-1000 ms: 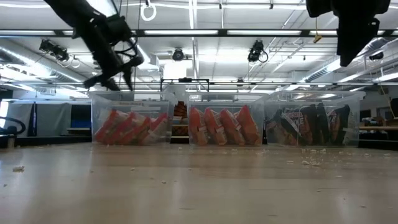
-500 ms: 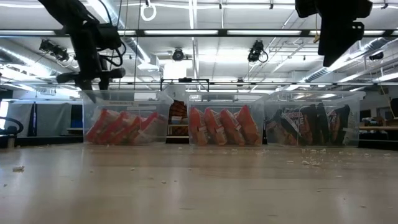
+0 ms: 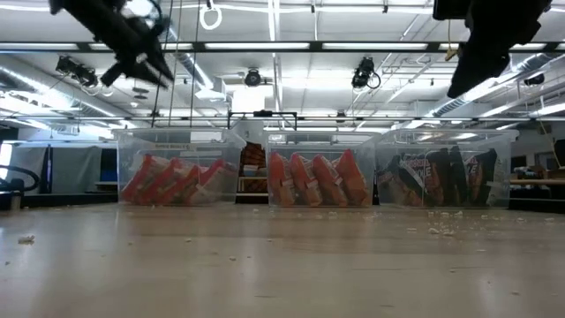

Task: Sort Maruchan noodles
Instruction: Return to Home Position

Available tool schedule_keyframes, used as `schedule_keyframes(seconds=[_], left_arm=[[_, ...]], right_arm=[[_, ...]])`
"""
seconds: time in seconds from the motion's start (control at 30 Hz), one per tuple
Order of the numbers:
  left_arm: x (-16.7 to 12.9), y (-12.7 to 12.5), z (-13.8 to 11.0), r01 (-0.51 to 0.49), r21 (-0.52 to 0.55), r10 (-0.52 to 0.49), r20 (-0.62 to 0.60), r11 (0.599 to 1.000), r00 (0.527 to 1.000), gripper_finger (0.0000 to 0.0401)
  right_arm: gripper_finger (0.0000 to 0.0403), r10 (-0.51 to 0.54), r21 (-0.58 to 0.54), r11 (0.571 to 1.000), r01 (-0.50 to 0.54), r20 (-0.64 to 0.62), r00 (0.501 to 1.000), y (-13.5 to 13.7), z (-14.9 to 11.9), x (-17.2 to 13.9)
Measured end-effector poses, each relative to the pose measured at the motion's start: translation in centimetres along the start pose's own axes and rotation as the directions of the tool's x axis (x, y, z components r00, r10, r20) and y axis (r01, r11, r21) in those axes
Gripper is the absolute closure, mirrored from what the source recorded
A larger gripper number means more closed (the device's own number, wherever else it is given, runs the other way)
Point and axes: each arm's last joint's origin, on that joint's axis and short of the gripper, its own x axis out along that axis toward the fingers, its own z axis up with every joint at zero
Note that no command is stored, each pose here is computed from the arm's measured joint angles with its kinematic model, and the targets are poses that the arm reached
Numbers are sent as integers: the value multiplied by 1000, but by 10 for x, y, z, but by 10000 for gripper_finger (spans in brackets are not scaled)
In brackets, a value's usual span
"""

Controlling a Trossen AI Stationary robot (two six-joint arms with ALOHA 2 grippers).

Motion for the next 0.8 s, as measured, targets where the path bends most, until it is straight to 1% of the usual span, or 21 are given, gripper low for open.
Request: schedule_keyframes(seconds=[0.07, 0.17, 0.2, 0.23, 0.27, 0.33, 0.4, 0.47, 0.5, 0.53, 0.6, 0.63, 0.67, 0.7, 0.73, 0.77, 0.8], left_arm=[[-16, -8, -5, 139, 46, -142, 53, 989, 988, 321], [-39, -15, -16, 307, 95, -317, 120, 947, 941, 378], [-44, -15, -21, 349, 106, -361, 136, 931, 923, 389], [-49, -14, -26, 387, 115, -401, 146, 915, 904, 392], [-54, -12, -31, 415, 121, -430, 148, 902, 891, 391], [-60, -7, -42, 430, 142, -448, 137, 891, 883, 390], [-66, 0, -50, 416, 190, -440, 104, 889, 892, 390], [-70, 5, -57, 402, 216, -423, 61, 890, 904, 390], [-71, 7, -59, 406, 196, -421, 43, 893, 906, 390], [-73, 9, -61, 413, 152, -421, 25, 898, 907, 390], [-73, 10, -63, 420, 53, -421, 13, 906, 907, 390], [-73, 9, -62, 421, 24, -421, 14, 907, 907, 390], [-73, 9, -62, 424, 32, -424, 17, 905, 905, 390], [-72, 8, -62, 439, 67, -442, 30, 896, 897, 390], [-69, 5, -63, 475, 117, -482, 41, 872, 875, 390], [-66, 3, -65, 523, 175, -537, 43, 834, 842, 390], [-63, 1, -67, 567, 233, -592, 46, 790, 805, 390]], right_arm=[[266, 50, -26, 998, -49, 63, 997, -7, -2, -2], [354, 117, -77, 991, -108, 137, 984, -20, -2, -11], [377, 137, -93, 988, -123, 159, 978, -26, -2, -15], [389, 155, -107, 985, -137, 181, 971, -31, -3, -19], [390, 176, -117, 981, -155, 199, 964, -37, -3, -23], [387, 223, -126, 972, -197, 235, 946, -49, -7, -32], [390, 270, -123, 962, -244, 289, 918, -60, -13, -40], [395, 289, -97, 957, -272, 337, 896, -71, -21, -48], [396, 295, -75, 955, -288, 355, 887, -76, -25, -52], [397, 298, -61, 953, -297, 371, 880, -81, -30, -55], [393, 278, -62, 959, -275, 377, 883, -91, -40, -59], [389, 273, -64, 961, -269, 374, 886, -94, -45, -60], [382, 285, -54, 957, -286, 368, 885, -97, -49, -61], [376, 307, -24, 947, -320, 365, 879, -99, -52, -63], [370, 327, 7, 935, -355, 372, 869, -101, -54, -64], [366, 338, 24, 925, -378, 398, 853, -102, -54, -65], [362, 345, -1, 925, -381, 428, 835, -101, -54, -64]])
